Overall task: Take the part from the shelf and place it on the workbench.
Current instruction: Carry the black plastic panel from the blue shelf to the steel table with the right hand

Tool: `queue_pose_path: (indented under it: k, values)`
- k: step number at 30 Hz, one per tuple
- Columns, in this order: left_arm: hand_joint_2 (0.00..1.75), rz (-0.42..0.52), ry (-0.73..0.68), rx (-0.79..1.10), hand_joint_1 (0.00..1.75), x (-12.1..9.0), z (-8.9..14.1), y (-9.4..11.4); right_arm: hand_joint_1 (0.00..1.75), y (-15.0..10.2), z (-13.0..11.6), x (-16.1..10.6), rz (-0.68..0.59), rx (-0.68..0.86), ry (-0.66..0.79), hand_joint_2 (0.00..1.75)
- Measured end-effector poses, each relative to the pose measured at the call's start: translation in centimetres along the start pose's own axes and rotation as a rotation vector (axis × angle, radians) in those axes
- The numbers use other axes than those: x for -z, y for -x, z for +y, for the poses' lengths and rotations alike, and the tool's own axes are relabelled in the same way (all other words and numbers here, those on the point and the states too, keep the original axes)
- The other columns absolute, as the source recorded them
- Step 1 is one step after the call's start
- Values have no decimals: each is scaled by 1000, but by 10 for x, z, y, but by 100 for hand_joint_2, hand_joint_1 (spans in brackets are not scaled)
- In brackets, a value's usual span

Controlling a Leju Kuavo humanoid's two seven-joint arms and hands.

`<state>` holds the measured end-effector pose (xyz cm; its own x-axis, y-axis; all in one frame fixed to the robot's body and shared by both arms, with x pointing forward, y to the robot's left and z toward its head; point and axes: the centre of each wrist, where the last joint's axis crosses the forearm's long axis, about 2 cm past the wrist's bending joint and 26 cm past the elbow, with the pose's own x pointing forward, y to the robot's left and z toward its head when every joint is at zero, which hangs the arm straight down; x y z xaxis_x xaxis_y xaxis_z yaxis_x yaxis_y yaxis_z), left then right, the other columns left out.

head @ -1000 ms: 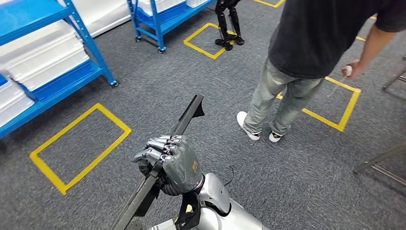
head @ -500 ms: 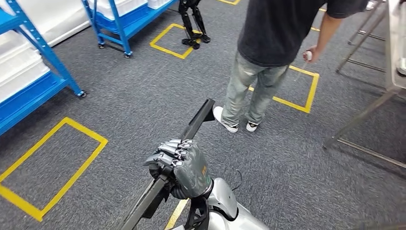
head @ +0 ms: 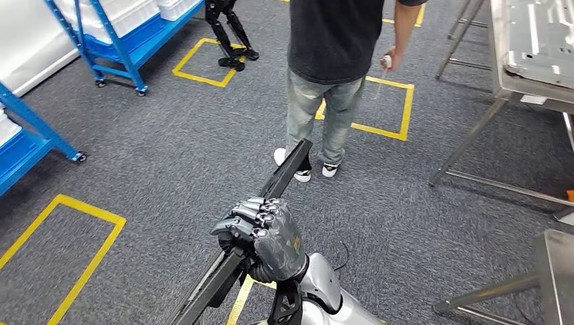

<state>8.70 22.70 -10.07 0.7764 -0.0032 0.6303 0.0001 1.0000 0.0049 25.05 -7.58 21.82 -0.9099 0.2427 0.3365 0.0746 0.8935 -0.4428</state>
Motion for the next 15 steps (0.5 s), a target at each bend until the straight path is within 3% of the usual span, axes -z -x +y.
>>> queue_pose_path:
  k: [15]
  values:
    - [175, 8, -21, 2, 0, 0, 4, 0, 175, -3, -9, -1, -29, -36, 42, 175]
